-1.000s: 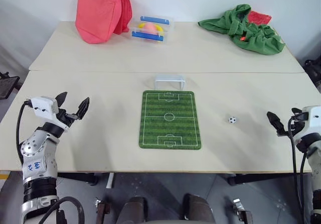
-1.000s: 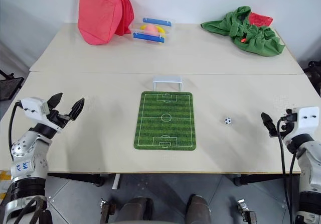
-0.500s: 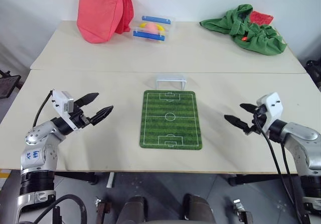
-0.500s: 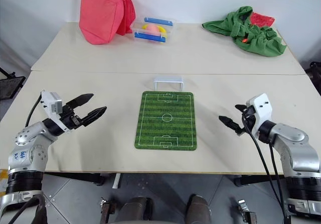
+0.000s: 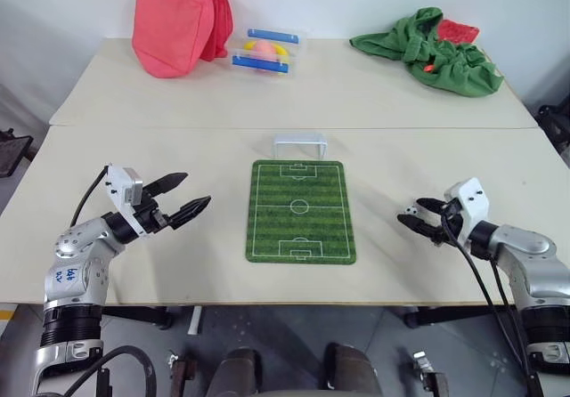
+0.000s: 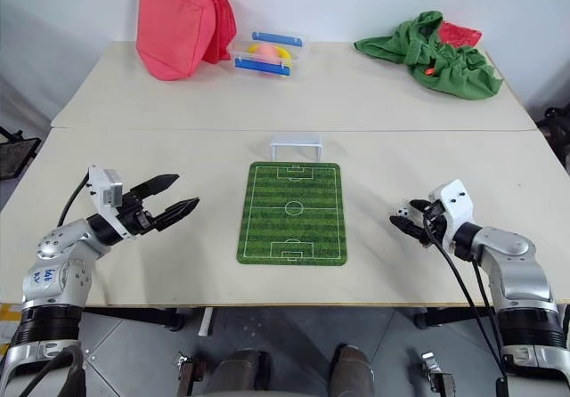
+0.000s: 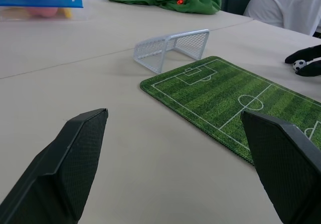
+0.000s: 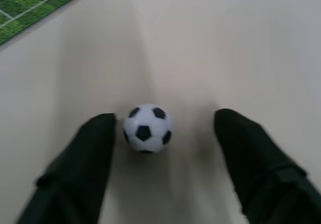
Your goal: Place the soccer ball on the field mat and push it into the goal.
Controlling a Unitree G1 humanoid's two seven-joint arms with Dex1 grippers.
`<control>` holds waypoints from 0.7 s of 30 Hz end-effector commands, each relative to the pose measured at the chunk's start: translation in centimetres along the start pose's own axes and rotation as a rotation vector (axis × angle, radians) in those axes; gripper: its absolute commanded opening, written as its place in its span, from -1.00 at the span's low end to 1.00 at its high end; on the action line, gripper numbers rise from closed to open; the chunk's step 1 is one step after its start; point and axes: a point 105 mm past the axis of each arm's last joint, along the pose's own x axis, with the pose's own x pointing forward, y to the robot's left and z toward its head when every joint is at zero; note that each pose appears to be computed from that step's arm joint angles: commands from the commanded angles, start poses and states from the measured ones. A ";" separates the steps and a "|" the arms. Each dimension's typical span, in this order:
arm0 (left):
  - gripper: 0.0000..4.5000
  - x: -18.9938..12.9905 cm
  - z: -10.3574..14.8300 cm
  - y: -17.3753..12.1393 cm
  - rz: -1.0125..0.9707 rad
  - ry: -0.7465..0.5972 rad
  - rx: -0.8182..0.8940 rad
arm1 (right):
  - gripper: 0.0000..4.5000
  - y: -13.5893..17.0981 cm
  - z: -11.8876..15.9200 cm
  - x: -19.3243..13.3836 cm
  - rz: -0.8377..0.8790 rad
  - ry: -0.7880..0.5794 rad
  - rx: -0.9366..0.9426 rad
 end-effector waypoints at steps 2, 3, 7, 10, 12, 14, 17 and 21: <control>1.00 -0.4 1.1 -0.2 -0.006 -0.026 0.039 | -0.36 -0.1 0.4 -0.3 -0.001 -0.004 -0.035; 1.00 -0.6 1.0 -0.3 -0.010 -0.021 0.035 | -0.51 0.1 0.7 -0.6 0.009 -0.006 -0.050; 1.00 -1.3 0.5 -1.1 -0.051 0.004 0.021 | -0.63 1.1 3.3 -0.6 0.061 -0.053 -0.091; 1.00 -1.7 0.0 -2.0 -0.100 0.020 0.008 | -0.63 3.6 5.7 0.3 0.178 -0.091 -0.122; 1.00 -1.9 -0.3 -2.8 -0.146 0.028 0.024 | -0.63 6.1 7.1 1.2 0.299 -0.100 -0.131; 1.00 -2.1 -0.8 -3.3 -0.177 0.047 0.009 | -0.63 9.0 8.1 2.1 0.438 -0.106 -0.159; 1.00 -2.1 -1.0 -3.7 -0.206 0.050 0.013 | -0.63 11.0 8.7 2.5 0.536 -0.104 -0.182; 1.00 -3.1 -1.8 -5.1 -0.305 0.068 0.090 | -0.63 16.6 9.1 4.0 0.840 -0.070 -0.330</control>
